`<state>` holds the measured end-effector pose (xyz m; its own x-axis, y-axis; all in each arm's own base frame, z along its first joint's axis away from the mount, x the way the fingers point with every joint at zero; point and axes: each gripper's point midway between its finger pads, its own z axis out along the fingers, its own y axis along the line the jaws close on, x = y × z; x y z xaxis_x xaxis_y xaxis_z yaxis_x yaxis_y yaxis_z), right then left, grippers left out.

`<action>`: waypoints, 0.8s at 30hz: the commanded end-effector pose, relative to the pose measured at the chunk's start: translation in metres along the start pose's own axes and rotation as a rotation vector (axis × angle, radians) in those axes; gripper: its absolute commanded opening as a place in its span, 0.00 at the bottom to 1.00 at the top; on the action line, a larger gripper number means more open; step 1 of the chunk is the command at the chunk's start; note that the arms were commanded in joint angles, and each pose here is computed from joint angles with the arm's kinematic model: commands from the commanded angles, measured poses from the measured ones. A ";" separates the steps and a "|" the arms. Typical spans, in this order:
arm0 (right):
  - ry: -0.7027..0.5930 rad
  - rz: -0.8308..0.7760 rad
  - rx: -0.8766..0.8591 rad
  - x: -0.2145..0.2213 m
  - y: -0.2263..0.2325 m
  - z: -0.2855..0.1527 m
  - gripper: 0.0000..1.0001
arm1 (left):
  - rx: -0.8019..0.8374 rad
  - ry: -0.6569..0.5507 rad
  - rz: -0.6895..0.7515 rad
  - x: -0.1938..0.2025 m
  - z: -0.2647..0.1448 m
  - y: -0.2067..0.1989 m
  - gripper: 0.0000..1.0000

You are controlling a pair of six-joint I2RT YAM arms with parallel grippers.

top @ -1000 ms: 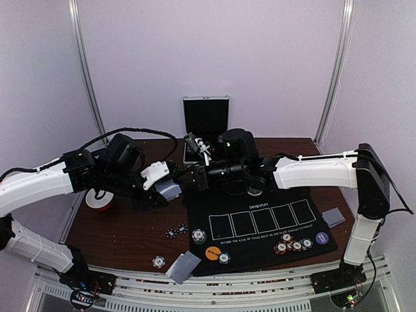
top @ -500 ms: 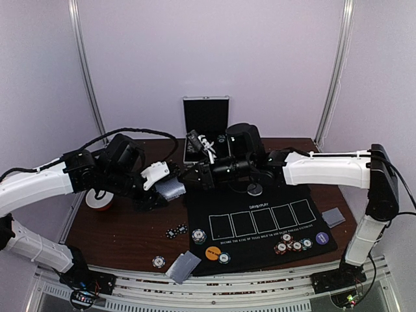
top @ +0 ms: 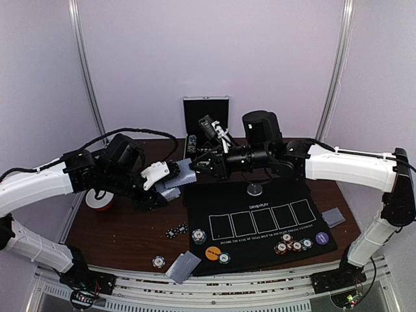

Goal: Distribute texas hold em gaming equipment
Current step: Pick up the poker card from the face-down deck piles, then flop the poker card in the community card area.

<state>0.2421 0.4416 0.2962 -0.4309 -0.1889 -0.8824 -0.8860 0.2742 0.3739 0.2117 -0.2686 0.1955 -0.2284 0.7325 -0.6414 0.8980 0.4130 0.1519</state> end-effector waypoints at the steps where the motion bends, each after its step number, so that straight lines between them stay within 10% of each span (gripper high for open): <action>1: 0.017 -0.021 0.141 -0.001 -0.021 -0.025 0.00 | -0.034 -0.042 -0.010 -0.012 -0.002 0.007 0.43; 12: 0.254 -0.289 0.859 0.038 -0.100 -0.106 0.00 | -0.104 0.009 -0.071 0.000 0.003 0.025 0.43; 24: 0.653 -0.809 0.869 0.145 -0.126 -0.039 0.00 | -0.110 0.000 -0.086 0.001 -0.002 0.027 0.43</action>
<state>0.2869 0.3414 0.1539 -0.1610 -0.8322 -0.5306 -0.6547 0.4924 -0.5735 0.2305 -0.2544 0.1894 -0.3064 0.7231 -0.6191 0.8433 0.5079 0.1758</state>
